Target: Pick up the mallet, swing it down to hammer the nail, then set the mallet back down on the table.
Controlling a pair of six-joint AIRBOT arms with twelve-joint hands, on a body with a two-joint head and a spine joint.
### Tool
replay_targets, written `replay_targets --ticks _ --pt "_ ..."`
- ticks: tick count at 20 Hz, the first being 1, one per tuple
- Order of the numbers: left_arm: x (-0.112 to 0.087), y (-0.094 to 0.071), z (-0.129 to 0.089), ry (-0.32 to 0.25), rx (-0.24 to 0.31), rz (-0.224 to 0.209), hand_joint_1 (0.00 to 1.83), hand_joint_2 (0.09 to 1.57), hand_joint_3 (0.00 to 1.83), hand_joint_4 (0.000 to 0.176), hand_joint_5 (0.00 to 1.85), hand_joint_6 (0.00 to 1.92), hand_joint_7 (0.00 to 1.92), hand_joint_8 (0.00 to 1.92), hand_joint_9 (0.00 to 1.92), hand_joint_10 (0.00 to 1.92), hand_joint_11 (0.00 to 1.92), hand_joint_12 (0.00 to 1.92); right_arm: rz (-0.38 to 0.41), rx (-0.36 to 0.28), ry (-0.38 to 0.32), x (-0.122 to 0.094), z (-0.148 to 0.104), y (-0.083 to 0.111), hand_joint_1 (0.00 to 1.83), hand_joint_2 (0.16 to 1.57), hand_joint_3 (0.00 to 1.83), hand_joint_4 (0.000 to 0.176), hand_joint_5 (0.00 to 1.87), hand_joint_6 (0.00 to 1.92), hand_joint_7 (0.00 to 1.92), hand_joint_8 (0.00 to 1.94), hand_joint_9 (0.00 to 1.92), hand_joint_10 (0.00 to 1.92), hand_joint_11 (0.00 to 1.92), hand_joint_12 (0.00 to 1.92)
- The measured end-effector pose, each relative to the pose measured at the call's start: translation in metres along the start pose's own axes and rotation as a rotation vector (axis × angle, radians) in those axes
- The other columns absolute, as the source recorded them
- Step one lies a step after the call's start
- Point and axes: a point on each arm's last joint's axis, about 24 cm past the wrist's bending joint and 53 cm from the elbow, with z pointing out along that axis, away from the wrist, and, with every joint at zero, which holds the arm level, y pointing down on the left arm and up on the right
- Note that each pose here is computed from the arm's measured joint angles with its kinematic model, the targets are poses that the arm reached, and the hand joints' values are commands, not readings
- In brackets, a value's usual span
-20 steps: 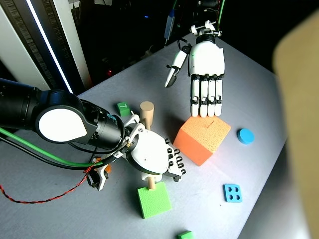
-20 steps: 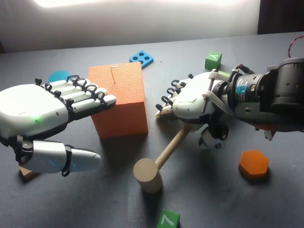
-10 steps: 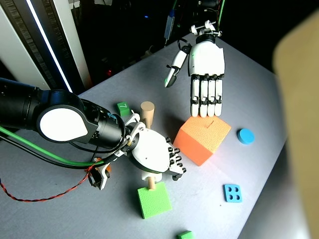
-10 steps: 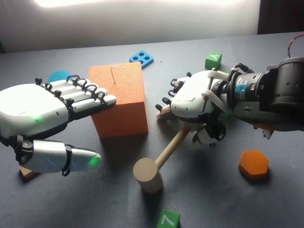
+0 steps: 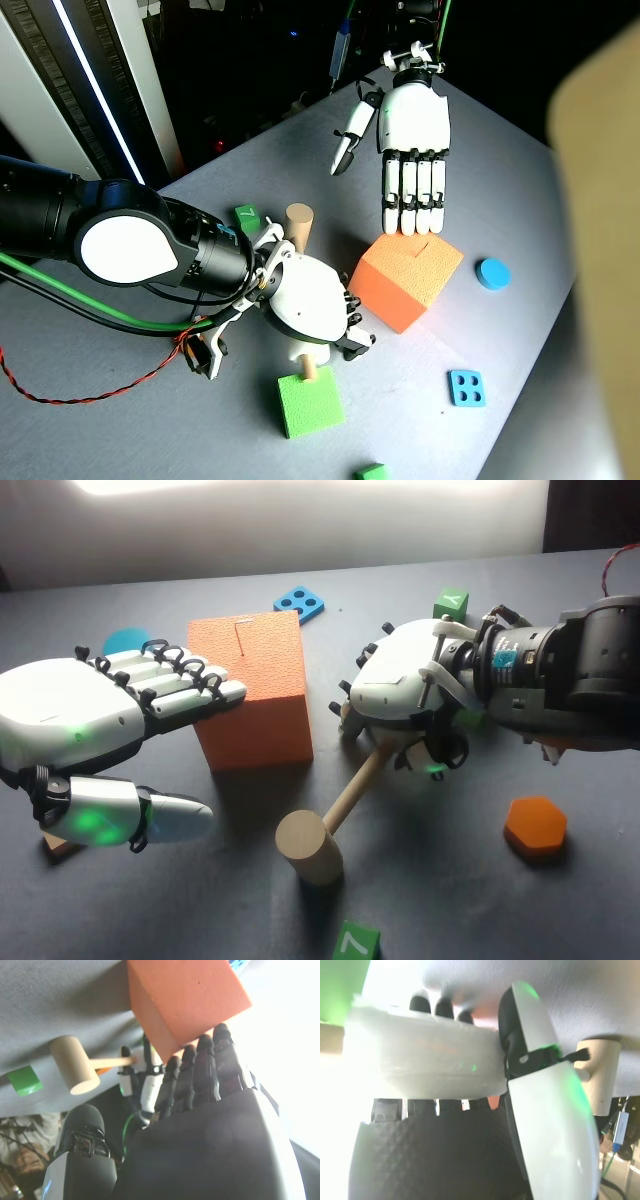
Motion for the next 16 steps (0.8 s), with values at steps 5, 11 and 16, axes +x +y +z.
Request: replay_targets --ticks 5,11,16 --pt "0.0 0.0 0.0 0.0 0.0 0.0 0.0 1.21 0.0 0.0 0.04 0.0 0.07 0.01 0.05 0.01 0.01 0.01 0.002 0.001 -0.001 0.0 -0.001 -0.001 0.98 1.25 0.0 0.006 0.7 1.42 0.5 1.58 0.51 1.67 0.5 1.82" --pt "-0.001 -0.001 0.0 -0.003 0.004 -0.005 0.0 1.2 0.0 0.0 0.07 0.0 0.09 0.01 0.08 0.01 0.05 0.03 0.008 0.011 0.001 0.0 -0.002 -0.005 0.89 1.32 0.0 0.0 0.54 1.86 0.72 1.94 0.85 1.92 0.99 1.92" --pt "-0.001 -0.001 0.0 -0.004 0.002 -0.006 0.0 1.21 0.0 0.0 0.06 0.0 0.09 0.0 0.08 0.01 0.06 0.04 0.009 0.031 0.021 0.005 -0.005 -0.01 0.62 1.53 0.0 0.0 0.82 1.92 1.05 1.94 1.14 1.92 1.26 1.92"
